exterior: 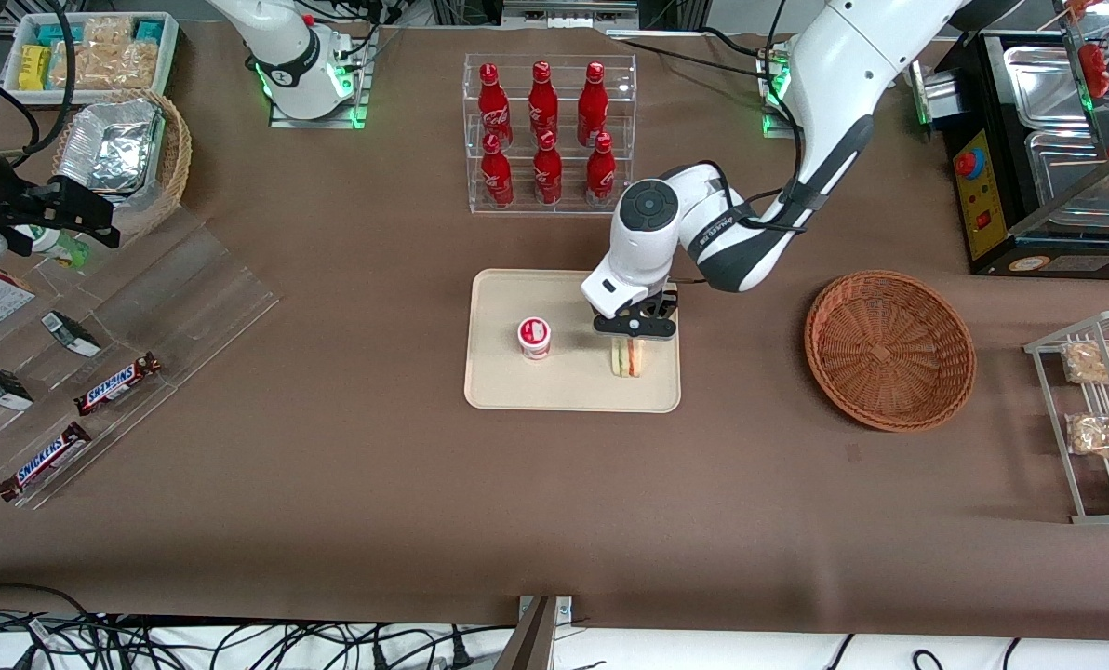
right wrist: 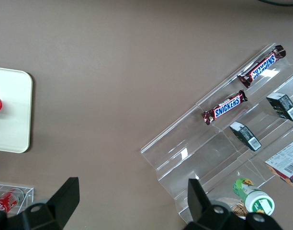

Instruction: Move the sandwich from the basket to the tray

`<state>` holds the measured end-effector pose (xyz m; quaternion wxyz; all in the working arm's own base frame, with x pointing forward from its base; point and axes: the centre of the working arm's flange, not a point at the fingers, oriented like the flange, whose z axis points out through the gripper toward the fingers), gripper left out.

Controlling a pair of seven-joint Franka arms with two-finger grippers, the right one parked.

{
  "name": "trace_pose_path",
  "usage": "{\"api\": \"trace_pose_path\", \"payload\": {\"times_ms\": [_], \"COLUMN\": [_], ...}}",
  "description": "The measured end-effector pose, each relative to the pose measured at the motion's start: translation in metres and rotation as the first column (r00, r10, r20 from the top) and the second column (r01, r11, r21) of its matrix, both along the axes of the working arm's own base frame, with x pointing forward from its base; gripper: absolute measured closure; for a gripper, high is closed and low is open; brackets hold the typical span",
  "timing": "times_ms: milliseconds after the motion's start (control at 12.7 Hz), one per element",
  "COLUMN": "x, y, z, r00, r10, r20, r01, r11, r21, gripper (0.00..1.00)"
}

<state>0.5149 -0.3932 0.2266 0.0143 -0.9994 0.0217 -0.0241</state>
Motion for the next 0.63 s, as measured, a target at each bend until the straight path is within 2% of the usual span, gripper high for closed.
{"api": "trace_pose_path", "payload": {"times_ms": [158,316,632], "x": [0.015,0.035,0.075], "y": [0.004,0.011,0.039], "z": [0.018,0.048,0.125], "r00": [0.999,0.996,0.973], "r10": [0.034,0.093,0.229], "r20": [0.009,0.012,0.025], "r01": [-0.034,-0.094,-0.229], "r11": [0.999,0.995,0.973], "r21": [0.022,0.034,-0.007], "gripper": [0.01,0.00,0.00]}}
